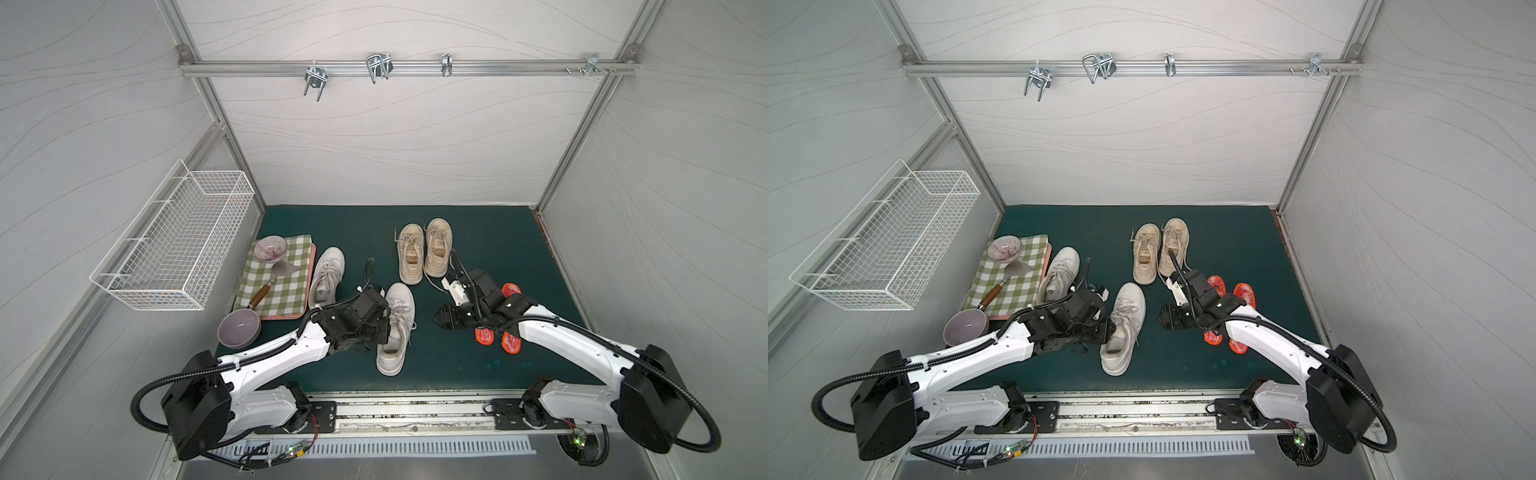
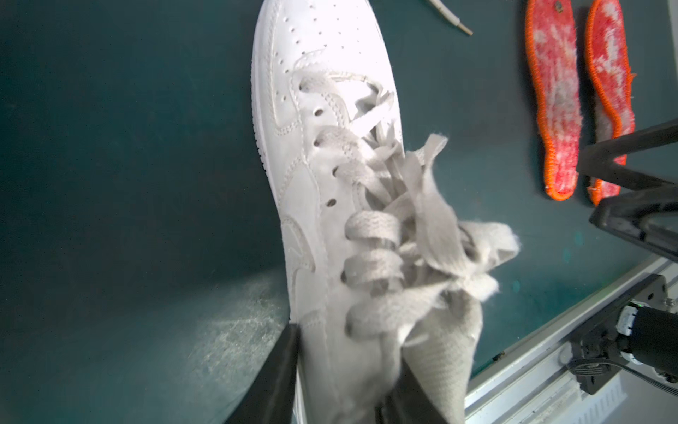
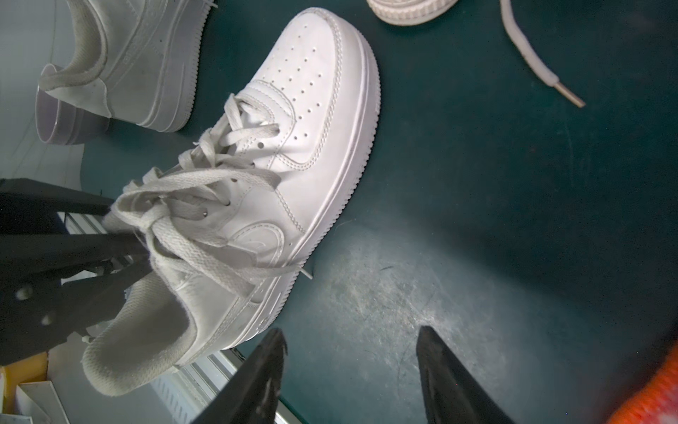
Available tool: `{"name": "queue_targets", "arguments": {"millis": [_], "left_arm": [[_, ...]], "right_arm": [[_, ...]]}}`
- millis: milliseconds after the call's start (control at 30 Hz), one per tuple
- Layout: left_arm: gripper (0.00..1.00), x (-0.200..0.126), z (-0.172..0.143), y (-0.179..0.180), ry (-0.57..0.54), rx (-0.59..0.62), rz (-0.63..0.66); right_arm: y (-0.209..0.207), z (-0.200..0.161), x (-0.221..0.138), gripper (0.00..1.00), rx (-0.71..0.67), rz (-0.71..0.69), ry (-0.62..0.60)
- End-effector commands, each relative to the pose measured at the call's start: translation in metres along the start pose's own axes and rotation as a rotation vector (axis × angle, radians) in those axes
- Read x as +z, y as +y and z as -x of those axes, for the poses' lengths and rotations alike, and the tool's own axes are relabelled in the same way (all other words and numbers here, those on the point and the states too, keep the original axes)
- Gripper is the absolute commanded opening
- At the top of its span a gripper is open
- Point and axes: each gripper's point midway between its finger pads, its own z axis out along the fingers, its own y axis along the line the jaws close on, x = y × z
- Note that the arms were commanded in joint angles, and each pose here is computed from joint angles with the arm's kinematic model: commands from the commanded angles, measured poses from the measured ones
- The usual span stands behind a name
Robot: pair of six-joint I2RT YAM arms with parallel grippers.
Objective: Remove the insole from the shoe
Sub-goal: Pick up the shoe from the center of the board.
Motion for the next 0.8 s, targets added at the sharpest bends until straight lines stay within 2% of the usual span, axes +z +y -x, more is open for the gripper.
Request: {"name": "queue_targets", "arguments": {"millis": [0, 133, 267, 500, 767], "left_arm": [[0.27, -0.005, 0.025, -0.018, -0.064, 0.034, -0.048], [0.14, -0.003, 0.029, -0.024, -0.073, 0.073, -0.070], [0.07, -0.002, 0.029, -0.029, -0.076, 0.124, -0.095], [0.01, -0.001, 0.023, -0.042, -0.044, 0.220, -0.166], [0.00, -0.004, 0.015, -0.045, -0.032, 0.287, -0.201]], "right_arm": [[0.019, 0.008, 0.005, 0.57, -0.056, 0.041, -0.009], [0.027, 0.001, 0.015, 0.52, -0.098, 0.040, 0.020], [0.027, -0.007, 0.019, 0.47, -0.117, 0.027, 0.030], [0.038, -0.020, 0.022, 0.39, -0.173, 0.048, 0.039], [0.038, -0.023, 0.015, 0.33, -0.205, 0.042, 0.010]]}}
